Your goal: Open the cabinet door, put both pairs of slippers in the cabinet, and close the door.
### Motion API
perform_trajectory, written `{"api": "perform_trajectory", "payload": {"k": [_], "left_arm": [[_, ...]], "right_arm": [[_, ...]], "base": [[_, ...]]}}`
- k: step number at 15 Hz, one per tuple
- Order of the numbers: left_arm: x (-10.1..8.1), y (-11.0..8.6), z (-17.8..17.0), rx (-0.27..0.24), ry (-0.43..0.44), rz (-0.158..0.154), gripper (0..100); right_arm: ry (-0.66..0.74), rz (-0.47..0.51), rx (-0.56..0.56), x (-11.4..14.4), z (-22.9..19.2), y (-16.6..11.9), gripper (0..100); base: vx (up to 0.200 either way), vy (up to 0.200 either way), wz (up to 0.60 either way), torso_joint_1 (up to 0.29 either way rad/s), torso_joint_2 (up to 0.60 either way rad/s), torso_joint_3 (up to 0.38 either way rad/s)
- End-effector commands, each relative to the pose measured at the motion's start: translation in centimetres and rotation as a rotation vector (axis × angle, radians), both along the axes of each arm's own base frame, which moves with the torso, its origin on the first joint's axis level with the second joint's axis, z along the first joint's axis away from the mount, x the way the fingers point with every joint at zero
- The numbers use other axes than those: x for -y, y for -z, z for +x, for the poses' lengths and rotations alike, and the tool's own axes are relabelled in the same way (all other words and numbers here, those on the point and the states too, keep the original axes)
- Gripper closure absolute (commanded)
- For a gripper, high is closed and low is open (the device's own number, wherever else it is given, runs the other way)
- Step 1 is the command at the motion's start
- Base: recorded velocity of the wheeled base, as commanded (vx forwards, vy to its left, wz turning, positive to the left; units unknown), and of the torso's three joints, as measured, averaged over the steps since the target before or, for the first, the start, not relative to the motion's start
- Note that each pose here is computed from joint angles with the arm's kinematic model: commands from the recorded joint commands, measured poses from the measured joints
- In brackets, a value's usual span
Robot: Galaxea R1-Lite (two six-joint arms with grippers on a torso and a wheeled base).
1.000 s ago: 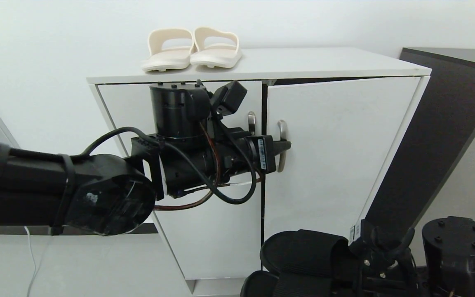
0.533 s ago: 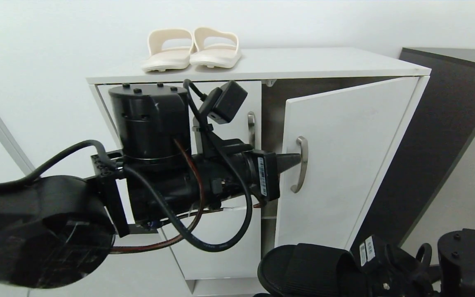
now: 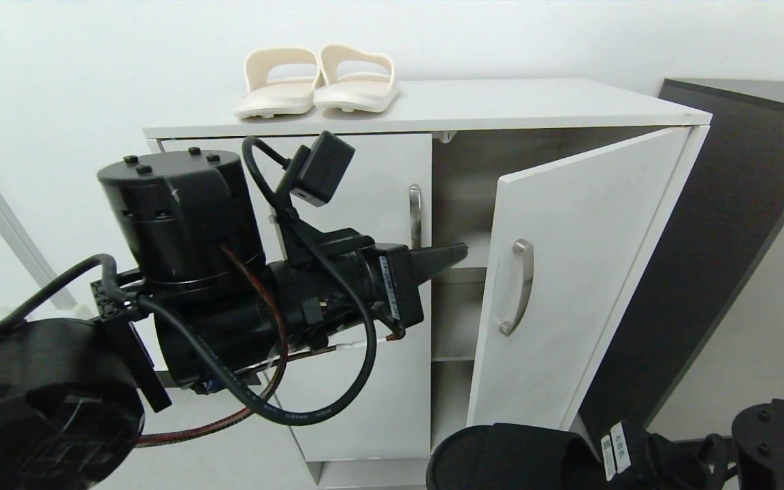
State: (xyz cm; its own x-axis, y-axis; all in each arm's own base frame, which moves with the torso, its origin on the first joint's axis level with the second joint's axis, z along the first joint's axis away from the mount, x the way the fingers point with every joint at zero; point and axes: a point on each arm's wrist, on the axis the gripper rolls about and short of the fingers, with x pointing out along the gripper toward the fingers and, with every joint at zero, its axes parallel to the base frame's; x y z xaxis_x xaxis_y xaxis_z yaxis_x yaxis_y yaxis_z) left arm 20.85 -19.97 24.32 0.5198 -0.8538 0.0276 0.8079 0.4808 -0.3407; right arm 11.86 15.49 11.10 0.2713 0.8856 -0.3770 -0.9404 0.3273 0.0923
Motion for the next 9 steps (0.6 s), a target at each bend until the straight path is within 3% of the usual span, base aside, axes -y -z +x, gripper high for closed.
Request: {"api": "perform_trajectory", "payload": {"k": [1,5,8,9], "left_arm": [[1.1,0.8,2.4,-0.029,-0.007,0.006,100],[3.5,1.4,5.3,-0.055,-0.006,-0.022,100],[3.8,1.8,5.5,-0.067,-0.004,-0.019,100],[3.8,1.8,5.6,-0.077,-0.005,-0.027,100]], "right_arm": [[-0.014,-0.02,0.017,0.2,-0.3,0.3,100],[-0.019,-0.035,0.009,0.4,-0.5,0.7,100],[-0.023,-0.039,0.005,0.4,-0.5,0.8,100],[-0.024,-0.043,0.002,0.3,-0.5,0.9,100]], "base": [[0.0,0.0,0.0,0.0,0.0,0.0],[0.0,0.0,0.0,0.0,0.0,0.0],[0.0,0.0,0.0,0.0,0.0,0.0],[-0.2,0.0,0.0,0.002,0.0,0.002]]}}
